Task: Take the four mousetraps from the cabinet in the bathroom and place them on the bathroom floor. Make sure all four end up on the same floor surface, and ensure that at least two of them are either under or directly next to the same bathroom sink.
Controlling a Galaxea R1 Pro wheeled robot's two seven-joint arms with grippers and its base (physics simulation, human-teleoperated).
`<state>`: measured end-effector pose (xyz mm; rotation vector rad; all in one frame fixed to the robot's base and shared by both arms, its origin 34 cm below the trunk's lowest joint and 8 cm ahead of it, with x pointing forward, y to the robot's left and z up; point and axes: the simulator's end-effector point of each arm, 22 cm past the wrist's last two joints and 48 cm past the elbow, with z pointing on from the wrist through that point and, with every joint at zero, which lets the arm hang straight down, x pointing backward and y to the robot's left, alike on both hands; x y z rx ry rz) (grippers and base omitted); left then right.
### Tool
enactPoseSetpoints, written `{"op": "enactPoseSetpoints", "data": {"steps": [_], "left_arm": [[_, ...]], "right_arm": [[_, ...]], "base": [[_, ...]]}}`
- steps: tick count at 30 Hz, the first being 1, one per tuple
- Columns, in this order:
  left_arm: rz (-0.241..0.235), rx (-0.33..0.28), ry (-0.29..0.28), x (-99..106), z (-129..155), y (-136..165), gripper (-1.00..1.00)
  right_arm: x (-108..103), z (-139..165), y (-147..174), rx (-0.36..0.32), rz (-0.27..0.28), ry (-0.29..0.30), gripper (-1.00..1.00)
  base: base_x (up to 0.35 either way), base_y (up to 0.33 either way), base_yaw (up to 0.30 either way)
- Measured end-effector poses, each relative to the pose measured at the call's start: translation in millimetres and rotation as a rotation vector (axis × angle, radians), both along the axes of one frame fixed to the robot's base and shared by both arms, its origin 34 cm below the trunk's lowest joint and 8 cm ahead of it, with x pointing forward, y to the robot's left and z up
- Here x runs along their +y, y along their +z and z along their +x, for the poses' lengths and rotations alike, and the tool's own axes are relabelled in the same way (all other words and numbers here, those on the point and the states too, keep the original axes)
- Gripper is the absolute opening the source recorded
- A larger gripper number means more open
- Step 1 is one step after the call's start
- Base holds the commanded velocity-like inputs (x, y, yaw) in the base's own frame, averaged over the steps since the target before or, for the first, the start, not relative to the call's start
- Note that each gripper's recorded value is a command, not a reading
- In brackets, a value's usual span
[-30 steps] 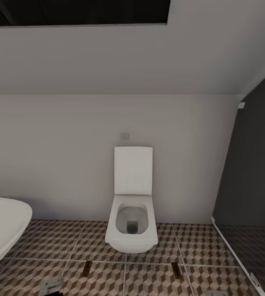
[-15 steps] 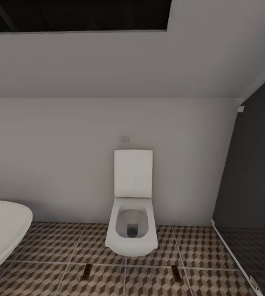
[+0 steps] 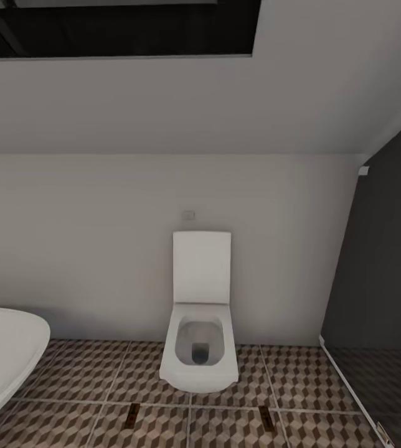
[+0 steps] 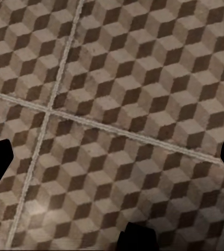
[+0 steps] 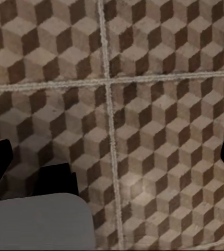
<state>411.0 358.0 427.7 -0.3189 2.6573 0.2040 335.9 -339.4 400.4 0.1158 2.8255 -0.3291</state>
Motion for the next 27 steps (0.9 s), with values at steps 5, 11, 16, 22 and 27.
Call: {"op": "enactPoseSetpoints", "data": {"steps": [5, 11, 16, 22, 27], "left_arm": [[-0.016, 0.021, -0.007, -14.0, -14.8, 1.3, 1.00], [-0.027, 0.043, -0.013, -23.7, -29.9, 5.4, 1.00], [-0.030, 0.054, -0.017, -27.2, -39.0, 10.9, 1.00], [-0.030, 0.053, -0.018, -28.5, -42.0, 20.5, 1.00], [-0.033, 0.060, -0.022, -31.9, -48.2, 26.9, 1.00]], "right_arm": [[0.6, -10.3, 6.2, 0.014, 0.001, 0.001, 1.00], [1.1, -27.8, 12.4, 0.039, 0.003, 0.001, 1.00], [2.6, -45.4, 17.0, 0.063, 0.006, 0.002, 1.00], [3.0, -53.7, 25.8, 0.075, 0.008, 0.003, 1.00], [3.2, -56.1, 34.1, 0.080, 0.008, 0.003, 1.00]], "base": [[0.000, 0.000, 0.000], [0.000, 0.000, 0.000], [0.000, 0.000, 0.000], [0.000, 0.000, 0.000], [0.000, 0.000, 0.000]]}}
